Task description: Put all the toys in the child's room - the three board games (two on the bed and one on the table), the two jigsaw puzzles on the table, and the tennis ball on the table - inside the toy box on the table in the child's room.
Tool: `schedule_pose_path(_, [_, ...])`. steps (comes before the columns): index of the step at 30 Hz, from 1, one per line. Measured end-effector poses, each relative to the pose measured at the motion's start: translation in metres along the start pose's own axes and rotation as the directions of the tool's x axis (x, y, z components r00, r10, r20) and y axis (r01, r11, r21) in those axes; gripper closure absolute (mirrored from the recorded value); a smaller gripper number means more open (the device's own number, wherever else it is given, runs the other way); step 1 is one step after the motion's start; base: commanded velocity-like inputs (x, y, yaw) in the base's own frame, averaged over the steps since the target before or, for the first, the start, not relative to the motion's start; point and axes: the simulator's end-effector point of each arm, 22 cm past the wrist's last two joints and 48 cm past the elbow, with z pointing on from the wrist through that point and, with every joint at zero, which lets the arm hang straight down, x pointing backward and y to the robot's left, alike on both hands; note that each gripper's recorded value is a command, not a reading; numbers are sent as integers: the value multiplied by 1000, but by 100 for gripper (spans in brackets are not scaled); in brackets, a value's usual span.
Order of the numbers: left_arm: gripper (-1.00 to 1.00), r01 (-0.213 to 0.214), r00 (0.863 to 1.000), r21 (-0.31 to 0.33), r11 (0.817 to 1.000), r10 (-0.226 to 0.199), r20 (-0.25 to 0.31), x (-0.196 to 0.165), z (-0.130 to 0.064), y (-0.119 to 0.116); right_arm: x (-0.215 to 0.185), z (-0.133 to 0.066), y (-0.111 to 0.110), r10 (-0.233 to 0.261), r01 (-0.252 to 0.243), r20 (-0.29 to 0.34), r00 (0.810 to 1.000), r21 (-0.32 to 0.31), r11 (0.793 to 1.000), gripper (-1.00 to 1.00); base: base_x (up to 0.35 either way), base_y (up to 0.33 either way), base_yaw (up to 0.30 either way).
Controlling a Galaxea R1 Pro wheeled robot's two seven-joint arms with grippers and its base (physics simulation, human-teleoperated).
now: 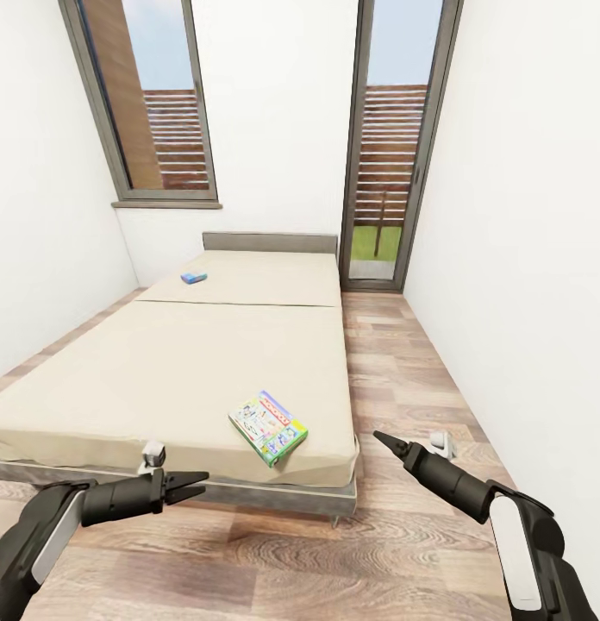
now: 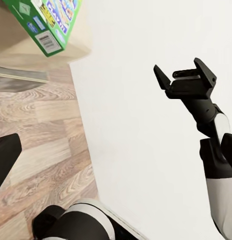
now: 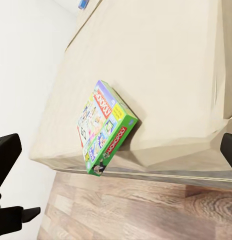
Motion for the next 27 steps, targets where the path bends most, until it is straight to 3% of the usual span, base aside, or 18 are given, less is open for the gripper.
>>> schedule_pose_path(11, [-100,4,1000,13,1000,-4,19,-3,2,-2,0,0,0,0,0,0,1000,0,1000,-100,0,-9,0])
schedule_pose_path(27, [-100,15,999,35,999,-16,39,-5,7,-5,0,0,0,0,0,0,1000,0,1000,-100,9,-139,0])
